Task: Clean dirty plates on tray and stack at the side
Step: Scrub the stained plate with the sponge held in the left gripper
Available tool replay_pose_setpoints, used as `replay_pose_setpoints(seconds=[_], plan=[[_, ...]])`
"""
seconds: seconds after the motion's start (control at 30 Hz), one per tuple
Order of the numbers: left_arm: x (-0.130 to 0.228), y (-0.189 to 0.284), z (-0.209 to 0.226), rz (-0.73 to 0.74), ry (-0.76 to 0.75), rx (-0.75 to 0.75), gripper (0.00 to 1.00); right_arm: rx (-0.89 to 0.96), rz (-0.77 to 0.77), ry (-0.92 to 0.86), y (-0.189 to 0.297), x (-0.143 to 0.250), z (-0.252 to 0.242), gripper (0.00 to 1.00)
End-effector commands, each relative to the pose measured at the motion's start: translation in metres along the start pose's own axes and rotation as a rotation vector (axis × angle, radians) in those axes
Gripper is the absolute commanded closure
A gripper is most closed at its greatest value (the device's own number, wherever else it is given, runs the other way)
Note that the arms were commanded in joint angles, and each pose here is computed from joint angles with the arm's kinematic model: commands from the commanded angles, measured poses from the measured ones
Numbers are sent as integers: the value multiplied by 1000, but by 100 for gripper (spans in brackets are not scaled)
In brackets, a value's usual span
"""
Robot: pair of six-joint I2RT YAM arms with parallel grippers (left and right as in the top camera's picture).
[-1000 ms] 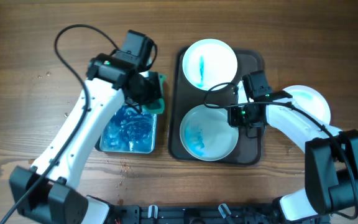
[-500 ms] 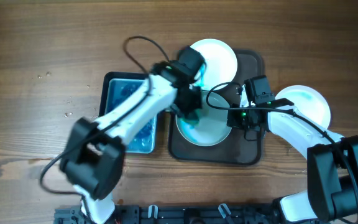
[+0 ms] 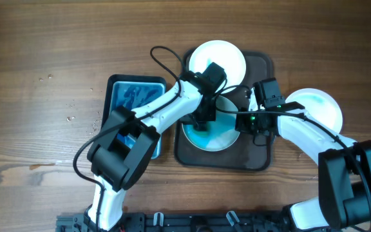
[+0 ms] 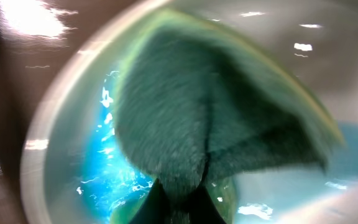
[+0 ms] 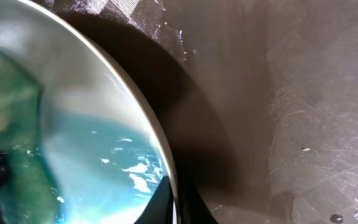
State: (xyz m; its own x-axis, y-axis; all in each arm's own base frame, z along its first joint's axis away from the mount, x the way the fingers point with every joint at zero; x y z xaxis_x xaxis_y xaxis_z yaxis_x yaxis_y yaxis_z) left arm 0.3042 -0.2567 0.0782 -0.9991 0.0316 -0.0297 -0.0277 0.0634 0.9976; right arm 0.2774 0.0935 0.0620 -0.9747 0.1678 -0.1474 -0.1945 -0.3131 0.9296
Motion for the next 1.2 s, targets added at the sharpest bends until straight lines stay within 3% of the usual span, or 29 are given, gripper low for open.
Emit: replay_pose_setpoints(seconds=[0.0,0.17,0.4,0.5,0.87,1.17], plan=[[-14,-10,50,-138,19,-386,96,113,110,-37,-20,28,-24,96],[-7,-16,34,-51,31,-234,96,113,111,-36,-20,29,-24,96],[11,-18,-34,185,8,366,96,114,115,-37,-20,29,-25,96],[18,-16,-53,217,-35,495,96,114,115,-36,-20,29,-25,96],[31,-19,-67,216,-83,474,96,114,115,-37,-20,29,-25,96],[18,-28,26,129,47,-78,96,110,115,-38,-20,29,-24,96]])
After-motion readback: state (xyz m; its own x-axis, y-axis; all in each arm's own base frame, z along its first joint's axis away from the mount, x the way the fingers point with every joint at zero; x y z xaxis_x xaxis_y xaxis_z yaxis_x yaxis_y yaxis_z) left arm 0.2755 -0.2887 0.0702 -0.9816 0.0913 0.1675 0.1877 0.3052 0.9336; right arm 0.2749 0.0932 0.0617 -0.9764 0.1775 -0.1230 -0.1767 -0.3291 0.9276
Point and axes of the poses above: each gripper's point midway between its finger pads, its own y axis back along the fingers, its own z axis along the line the jaws close on, x = y × z, the point moved 7 cm from there along y, back along the fingers
